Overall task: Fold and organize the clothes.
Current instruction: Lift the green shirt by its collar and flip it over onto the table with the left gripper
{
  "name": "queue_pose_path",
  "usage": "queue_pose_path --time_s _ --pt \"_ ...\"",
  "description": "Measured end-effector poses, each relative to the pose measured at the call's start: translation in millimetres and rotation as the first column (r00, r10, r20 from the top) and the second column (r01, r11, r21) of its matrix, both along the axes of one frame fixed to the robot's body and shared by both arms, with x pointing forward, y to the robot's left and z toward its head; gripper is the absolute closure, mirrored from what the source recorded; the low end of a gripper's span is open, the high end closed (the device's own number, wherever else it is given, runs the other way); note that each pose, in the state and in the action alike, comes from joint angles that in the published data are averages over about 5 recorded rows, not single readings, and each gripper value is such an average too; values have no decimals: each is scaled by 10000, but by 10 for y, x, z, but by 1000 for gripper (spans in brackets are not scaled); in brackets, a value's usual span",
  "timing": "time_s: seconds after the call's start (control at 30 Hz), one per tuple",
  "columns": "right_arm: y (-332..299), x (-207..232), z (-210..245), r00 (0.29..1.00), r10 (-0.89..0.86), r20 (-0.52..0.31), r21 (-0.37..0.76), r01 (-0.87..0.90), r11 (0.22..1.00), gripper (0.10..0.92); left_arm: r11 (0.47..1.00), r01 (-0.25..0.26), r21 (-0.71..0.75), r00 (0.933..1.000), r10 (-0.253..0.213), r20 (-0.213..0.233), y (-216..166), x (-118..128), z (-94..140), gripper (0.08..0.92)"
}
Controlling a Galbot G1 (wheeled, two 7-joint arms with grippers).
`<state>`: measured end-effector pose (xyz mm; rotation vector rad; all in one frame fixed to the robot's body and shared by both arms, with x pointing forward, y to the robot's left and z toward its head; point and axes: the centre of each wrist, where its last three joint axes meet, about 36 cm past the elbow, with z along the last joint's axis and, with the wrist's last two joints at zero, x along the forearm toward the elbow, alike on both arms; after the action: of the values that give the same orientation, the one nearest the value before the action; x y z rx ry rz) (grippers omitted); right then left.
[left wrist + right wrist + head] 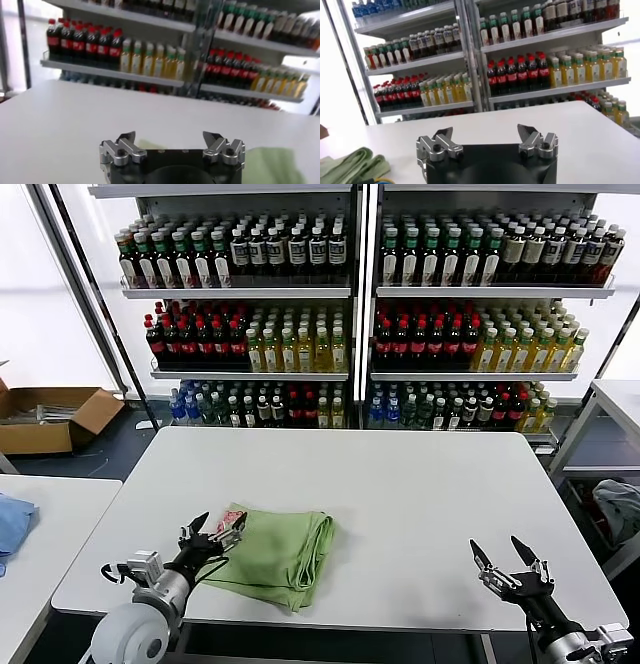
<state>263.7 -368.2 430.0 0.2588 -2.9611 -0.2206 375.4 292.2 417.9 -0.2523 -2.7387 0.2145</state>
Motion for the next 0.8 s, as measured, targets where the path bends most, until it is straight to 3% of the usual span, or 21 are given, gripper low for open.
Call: queue_pose_path --time_s 0.33,0.5,0.8 --pt "-204 14 95 9997 -215 95 -161 217 9996 200 9999 101 56 9953 -95 -968 68 96 -309 188" --pt "-273 46 146 9993 -307 222 -141 310 9994 200 9997 228 24 9913 -223 -1299 10 100 -428 311" --pt "-314 59 197 9990 -293 348 -118 297 9995 200 9996 282 26 9890 -275 -1452 -21 119 -565 570"
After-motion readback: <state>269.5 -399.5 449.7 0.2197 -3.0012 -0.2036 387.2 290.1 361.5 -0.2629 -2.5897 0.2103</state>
